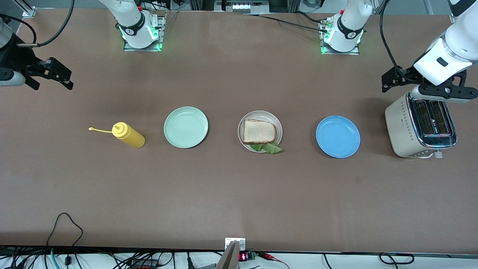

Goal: Make sandwich in beige plate with both arms

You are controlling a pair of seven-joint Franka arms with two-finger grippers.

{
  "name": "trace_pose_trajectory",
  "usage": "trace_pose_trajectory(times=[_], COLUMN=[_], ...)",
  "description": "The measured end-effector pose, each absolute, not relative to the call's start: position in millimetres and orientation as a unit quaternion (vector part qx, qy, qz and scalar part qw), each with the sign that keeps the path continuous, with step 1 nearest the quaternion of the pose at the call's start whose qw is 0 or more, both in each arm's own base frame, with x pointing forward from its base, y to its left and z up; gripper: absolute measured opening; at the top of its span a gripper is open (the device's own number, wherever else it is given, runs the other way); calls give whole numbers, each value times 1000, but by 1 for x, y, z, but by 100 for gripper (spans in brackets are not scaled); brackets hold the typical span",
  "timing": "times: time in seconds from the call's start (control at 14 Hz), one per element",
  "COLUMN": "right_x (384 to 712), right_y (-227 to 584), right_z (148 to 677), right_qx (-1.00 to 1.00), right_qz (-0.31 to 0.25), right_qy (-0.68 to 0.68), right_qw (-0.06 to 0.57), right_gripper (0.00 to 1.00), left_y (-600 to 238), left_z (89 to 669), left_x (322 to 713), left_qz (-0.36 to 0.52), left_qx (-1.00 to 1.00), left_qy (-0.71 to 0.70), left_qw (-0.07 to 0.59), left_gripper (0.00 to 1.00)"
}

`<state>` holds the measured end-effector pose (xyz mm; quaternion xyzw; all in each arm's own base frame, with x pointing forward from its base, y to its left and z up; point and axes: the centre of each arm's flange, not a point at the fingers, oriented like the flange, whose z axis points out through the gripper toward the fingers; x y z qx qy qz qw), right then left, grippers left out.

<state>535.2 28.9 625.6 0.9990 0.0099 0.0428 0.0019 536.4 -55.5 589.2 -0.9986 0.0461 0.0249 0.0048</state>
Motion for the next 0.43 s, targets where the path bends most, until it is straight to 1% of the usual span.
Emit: trace_pose_trajectory(times=[0.43], right_x=[535], right_y=[29], right_z=[626], right_qx=[999], right_qz=[43], right_qy=[10], right_qw=[2], right_gripper=[100], left_y=[-56], left_z=[589], left_x=[537], left_qz=[26], left_qx=[-999], left_qy=[48], left_qw=[5], left_gripper=[100])
